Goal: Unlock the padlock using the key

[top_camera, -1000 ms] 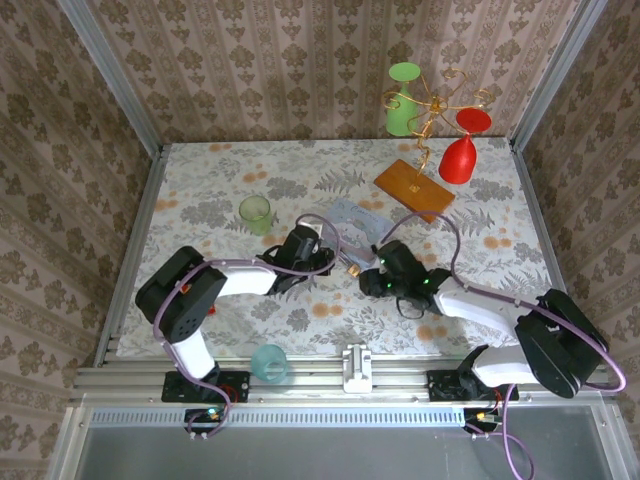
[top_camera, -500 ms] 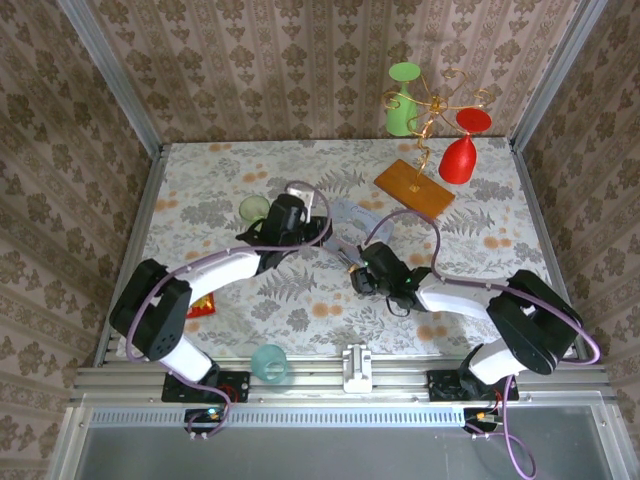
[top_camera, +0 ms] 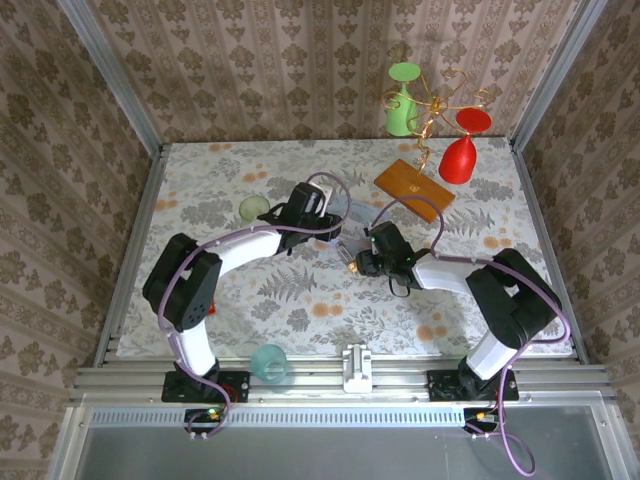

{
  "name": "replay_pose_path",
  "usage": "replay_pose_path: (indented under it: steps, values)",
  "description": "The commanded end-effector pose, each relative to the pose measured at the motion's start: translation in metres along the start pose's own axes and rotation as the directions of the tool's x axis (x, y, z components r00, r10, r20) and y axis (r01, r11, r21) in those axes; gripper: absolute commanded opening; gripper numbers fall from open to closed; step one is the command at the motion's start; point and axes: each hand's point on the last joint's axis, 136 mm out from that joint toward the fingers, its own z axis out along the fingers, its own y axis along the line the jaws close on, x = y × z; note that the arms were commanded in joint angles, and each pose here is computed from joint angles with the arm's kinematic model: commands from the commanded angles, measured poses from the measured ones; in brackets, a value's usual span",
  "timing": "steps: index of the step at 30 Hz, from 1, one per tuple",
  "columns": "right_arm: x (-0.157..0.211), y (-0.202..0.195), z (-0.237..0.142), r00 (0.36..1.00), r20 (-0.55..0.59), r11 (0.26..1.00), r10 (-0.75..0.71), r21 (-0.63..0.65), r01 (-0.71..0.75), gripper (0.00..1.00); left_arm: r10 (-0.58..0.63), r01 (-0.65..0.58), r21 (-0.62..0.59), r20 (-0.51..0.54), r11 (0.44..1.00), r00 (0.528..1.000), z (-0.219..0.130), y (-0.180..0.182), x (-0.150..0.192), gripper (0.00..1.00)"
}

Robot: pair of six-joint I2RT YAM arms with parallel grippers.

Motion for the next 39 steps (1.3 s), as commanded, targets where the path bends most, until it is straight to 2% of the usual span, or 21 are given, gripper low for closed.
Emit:
replay_pose_path:
  steps: [1, 3, 5, 9, 14, 21, 27, 31, 34, 36, 39]
  values:
    - [-0.016, 0.003, -0.001, 0.999, 0.039, 1.0, 0.022, -0.01, -0.021, 0.45, 0.045, -0.046, -0.036, -0.046, 0.998, 0.998, 0.008, 0.004, 0.005, 0.49]
    - [-0.016, 0.012, -0.012, 0.996, 0.092, 1.0, 0.0, -0.016, 0.001, 0.45, 0.031, -0.033, -0.026, -0.062, 0.999, 0.998, 0.013, 0.003, 0.012, 0.48]
    - [-0.014, 0.021, -0.024, 0.989, 0.135, 0.998, -0.066, 0.03, 0.062, 0.46, 0.019, -0.02, -0.015, -0.056, 1.0, 0.998, 0.012, 0.0, 0.015, 0.48]
    - [-0.005, 0.04, -0.033, 0.97, 0.152, 0.98, -0.192, 0.084, 0.18, 0.48, -0.006, 0.006, 0.001, -0.049, 1.0, 0.999, 0.011, -0.002, 0.017, 0.48]
    - [-0.002, 0.038, -0.017, 0.964, 0.102, 0.961, -0.244, 0.16, 0.226, 0.52, -0.038, 0.039, 0.015, -0.054, 0.999, 0.998, 0.011, 0.0, 0.023, 0.48]
    - [-0.003, 0.05, 0.005, 0.959, 0.111, 0.961, -0.261, 0.128, 0.247, 0.53, -0.087, 0.087, 0.019, -0.042, 0.996, 0.995, 0.007, 0.01, 0.027, 0.48]
    - [0.004, 0.048, 0.018, 0.951, 0.096, 0.945, -0.294, 0.178, 0.274, 0.53, -0.118, 0.119, 0.033, -0.038, 0.992, 0.992, 0.006, 0.014, 0.028, 0.48]
    - [0.013, 0.041, 0.029, 0.949, 0.07, 0.93, -0.308, 0.235, 0.284, 0.49, -0.175, 0.176, 0.052, -0.026, 0.983, 0.984, 0.005, 0.019, 0.029, 0.48]
    - [0.026, 0.034, 0.037, 0.954, 0.026, 0.928, -0.298, 0.242, 0.284, 0.42, -0.176, 0.177, 0.049, -0.025, 0.983, 0.984, 0.004, 0.021, 0.03, 0.47]
    - [0.033, 0.038, 0.039, 0.957, 0.02, 0.939, -0.288, 0.202, 0.278, 0.34, -0.173, 0.174, 0.048, -0.025, 0.984, 0.985, 0.002, 0.021, 0.03, 0.47]
    - [0.035, 0.043, 0.032, 0.962, 0.019, 0.952, -0.273, 0.149, 0.268, 0.32, -0.171, 0.171, 0.046, -0.01, 0.984, 0.985, -0.005, 0.021, 0.027, 0.48]
